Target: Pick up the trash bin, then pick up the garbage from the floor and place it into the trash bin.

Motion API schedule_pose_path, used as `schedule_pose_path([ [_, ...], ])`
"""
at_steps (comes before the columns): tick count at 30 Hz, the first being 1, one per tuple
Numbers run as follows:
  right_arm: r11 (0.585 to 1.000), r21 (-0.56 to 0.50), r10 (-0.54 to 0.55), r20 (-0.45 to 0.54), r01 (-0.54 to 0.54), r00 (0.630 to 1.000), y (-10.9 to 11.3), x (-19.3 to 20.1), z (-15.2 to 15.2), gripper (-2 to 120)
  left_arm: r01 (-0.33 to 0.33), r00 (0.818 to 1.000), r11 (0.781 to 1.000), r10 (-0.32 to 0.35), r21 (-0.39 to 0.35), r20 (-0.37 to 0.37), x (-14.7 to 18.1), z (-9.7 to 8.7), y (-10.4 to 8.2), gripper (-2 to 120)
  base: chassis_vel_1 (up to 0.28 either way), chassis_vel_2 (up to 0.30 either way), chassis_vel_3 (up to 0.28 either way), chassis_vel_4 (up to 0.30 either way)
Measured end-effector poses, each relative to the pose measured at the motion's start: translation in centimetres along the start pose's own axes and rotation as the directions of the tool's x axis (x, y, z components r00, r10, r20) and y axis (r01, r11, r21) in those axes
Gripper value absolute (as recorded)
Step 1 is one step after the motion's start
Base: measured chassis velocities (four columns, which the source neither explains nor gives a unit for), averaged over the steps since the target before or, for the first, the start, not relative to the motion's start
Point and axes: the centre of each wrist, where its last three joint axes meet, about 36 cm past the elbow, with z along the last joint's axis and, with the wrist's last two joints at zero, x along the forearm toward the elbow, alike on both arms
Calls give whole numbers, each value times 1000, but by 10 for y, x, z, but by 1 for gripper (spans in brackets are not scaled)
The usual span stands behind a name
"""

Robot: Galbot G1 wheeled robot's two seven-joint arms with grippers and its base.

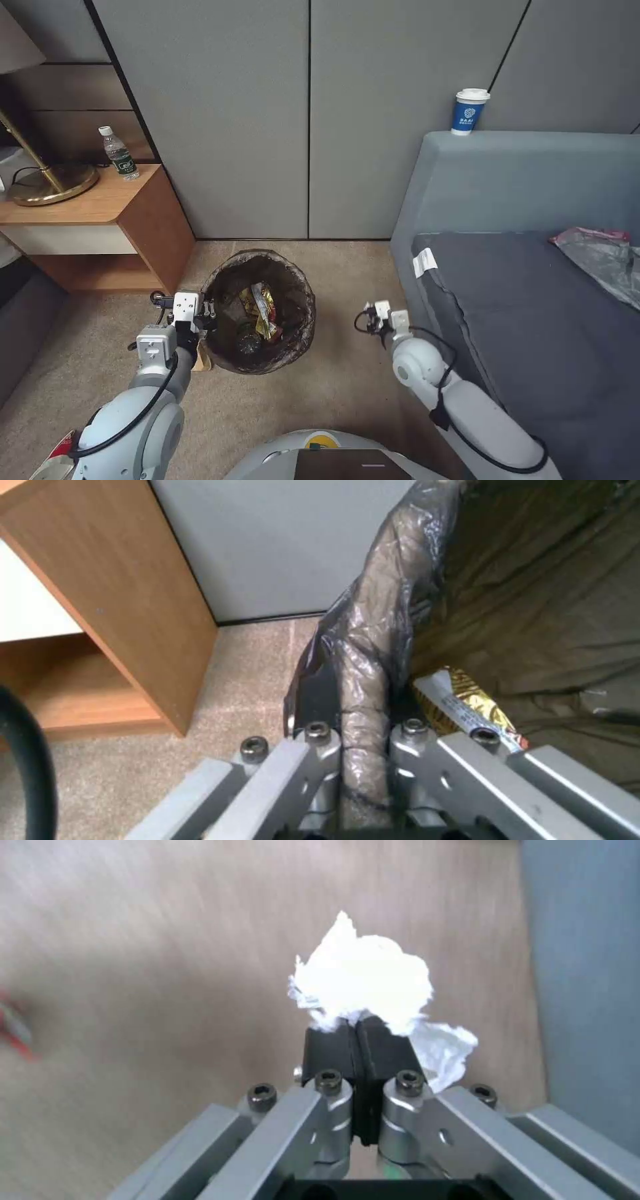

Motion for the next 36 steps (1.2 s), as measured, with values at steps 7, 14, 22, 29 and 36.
schedule_pose_path([
  [7,993,-36,-108,184,117,977,4,65,-67,0,4,1000,1000,-4,1,-2,0,0,0,2,0,0,0,0],
  [14,963,10,-259,330,271,908,1,116,-109,0,4,1000,1000,-4,1,-9,1,2,-2,2,0,0,0,0],
  [22,883,102,-457,414,458,787,8,162,-145,0,3,1000,1000,-3,-1,-14,0,3,-3,2,0,0,0,0],
  [29,739,204,-665,376,643,645,25,187,-160,0,-7,1000,1000,7,-5,-24,-1,3,-4,2,0,0,0,0],
  [36,677,240,-734,300,696,610,34,186,-155,0,-13,999,1000,13,-9,-30,-3,5,-7,2,0,0,0,0],
])
